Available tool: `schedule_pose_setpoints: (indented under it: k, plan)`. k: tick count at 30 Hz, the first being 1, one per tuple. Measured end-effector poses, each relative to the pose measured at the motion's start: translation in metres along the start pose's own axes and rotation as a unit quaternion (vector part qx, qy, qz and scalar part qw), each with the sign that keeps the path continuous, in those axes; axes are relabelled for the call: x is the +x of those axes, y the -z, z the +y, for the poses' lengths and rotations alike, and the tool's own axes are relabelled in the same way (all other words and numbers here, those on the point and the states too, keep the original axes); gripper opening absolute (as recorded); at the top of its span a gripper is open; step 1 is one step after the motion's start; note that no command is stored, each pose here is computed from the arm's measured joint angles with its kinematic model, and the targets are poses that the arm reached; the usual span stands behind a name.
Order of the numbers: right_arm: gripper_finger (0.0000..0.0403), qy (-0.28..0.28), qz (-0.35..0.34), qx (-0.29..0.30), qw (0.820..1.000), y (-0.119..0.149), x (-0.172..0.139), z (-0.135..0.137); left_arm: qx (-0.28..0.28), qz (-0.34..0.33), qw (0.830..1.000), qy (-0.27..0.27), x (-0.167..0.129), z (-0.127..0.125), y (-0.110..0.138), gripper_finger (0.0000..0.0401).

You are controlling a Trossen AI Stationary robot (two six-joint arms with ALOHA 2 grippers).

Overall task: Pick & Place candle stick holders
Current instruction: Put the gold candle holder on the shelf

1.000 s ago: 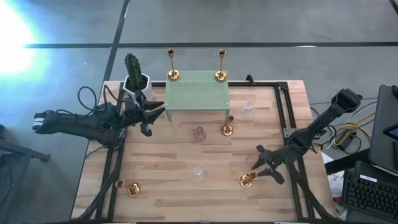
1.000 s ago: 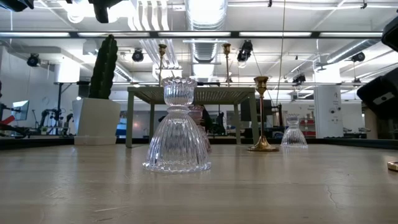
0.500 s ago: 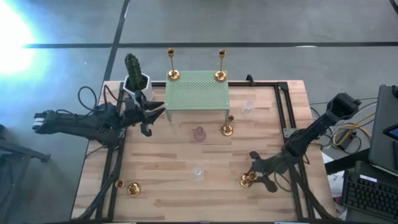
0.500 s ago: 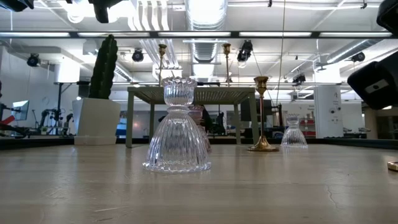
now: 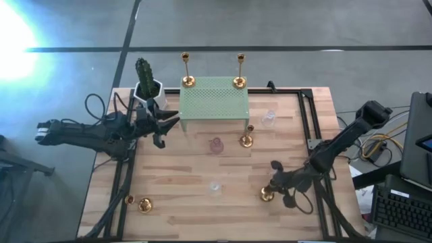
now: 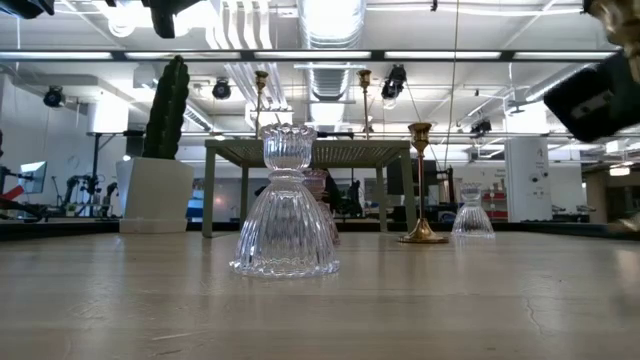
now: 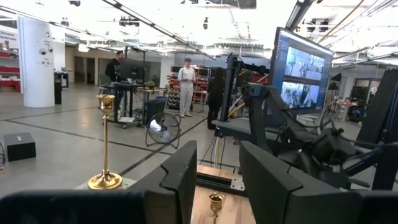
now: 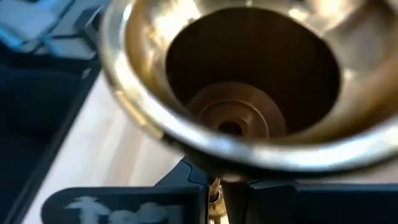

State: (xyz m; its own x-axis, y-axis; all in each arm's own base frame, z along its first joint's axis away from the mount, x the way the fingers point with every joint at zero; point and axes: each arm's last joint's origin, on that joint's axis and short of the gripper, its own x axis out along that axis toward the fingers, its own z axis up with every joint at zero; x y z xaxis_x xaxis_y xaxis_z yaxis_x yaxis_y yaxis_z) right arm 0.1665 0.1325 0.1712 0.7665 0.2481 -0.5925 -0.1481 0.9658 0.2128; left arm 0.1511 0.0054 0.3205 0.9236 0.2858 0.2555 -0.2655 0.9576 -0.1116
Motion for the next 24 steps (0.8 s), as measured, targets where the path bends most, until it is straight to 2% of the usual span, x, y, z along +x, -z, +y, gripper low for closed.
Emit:
schedule_pose_setpoints:
  k: [4, 11, 15, 19, 24]
  plan:
    - [0.0011, 0.043, -0.042, 0.011, 0.998, -0.016, -0.015, -0.004, 0.000, 0.001, 1.000, 0.000, 0.000, 0.000, 0.000, 0.0126]
    - [0.0010, 0.075, -0.122, 0.087, 0.986, -0.061, -0.035, -0.024, -0.009, 0.001, 1.000, 0.000, 0.000, 0.000, 0.000, 0.0126]
    - [0.0010, 0.108, -0.115, 0.099, 0.982, -0.089, -0.041, -0.044, -0.012, 0.001, 1.000, 0.000, 0.000, 0.000, 0.000, 0.0126]
    - [0.0010, 0.143, -0.105, 0.088, 0.980, -0.119, -0.045, -0.067, -0.012, 0.001, 1.000, 0.000, 0.000, 0.000, 0.000, 0.0126]
    - [0.0009, 0.154, -0.113, 0.045, 0.980, -0.156, -0.050, -0.098, 0.003, 0.008, 1.000, 0.000, 0.001, 0.000, 0.002, 0.0126]
